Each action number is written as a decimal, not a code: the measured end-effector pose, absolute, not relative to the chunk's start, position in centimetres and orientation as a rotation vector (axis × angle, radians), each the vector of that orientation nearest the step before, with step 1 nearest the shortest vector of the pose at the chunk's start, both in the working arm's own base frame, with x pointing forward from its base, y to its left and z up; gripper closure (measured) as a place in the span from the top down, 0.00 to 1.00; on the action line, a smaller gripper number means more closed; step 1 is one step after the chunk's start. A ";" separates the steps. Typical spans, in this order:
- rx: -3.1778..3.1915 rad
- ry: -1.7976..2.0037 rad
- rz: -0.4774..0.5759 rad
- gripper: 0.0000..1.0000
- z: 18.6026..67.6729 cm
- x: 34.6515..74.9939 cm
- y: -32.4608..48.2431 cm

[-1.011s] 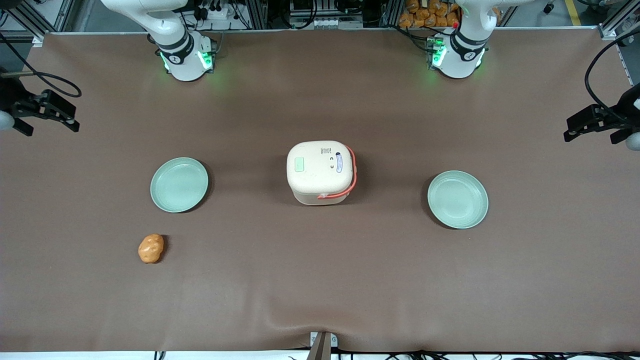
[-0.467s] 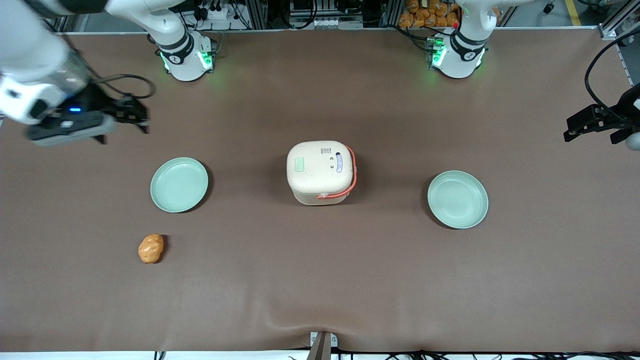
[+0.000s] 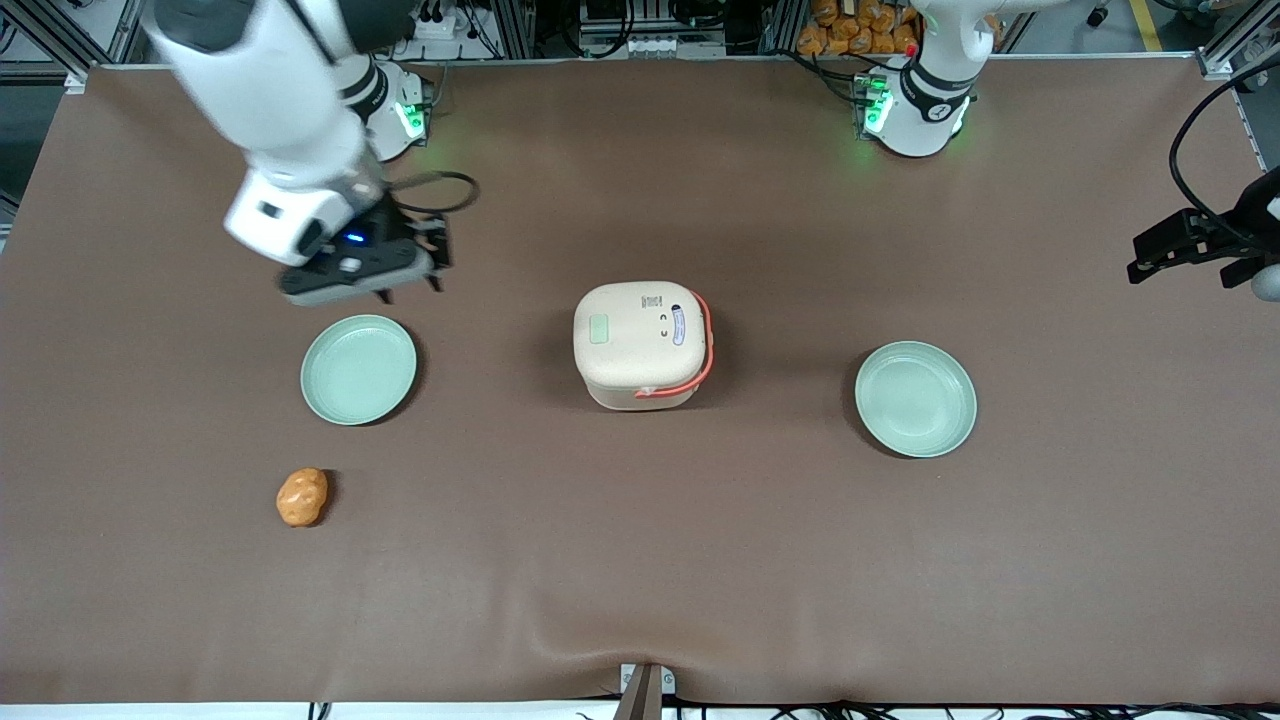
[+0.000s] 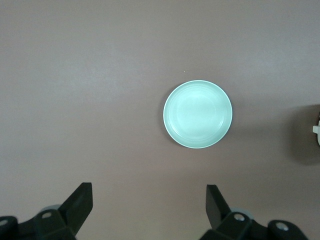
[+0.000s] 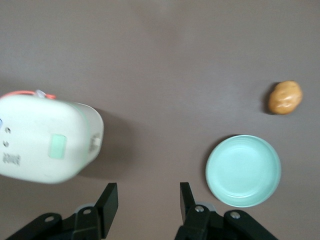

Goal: Press rice cooker button with right arm
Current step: 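Move the closed right gripper over the white rice cooker's front button, then press the right gripper fingertips down onto the rice cooker's green button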

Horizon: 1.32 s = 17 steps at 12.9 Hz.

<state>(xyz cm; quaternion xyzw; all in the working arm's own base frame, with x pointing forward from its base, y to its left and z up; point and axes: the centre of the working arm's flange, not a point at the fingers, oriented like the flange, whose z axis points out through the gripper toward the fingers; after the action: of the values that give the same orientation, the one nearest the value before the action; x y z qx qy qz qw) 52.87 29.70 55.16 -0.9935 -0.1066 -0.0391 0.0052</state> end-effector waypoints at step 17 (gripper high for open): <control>-3.088 -0.017 -0.016 0.06 40.4 51.8 44.7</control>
<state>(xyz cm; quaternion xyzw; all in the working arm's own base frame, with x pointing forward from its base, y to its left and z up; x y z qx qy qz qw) 51.83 44.69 40.35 -0.9996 -0.0054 -0.0053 0.0269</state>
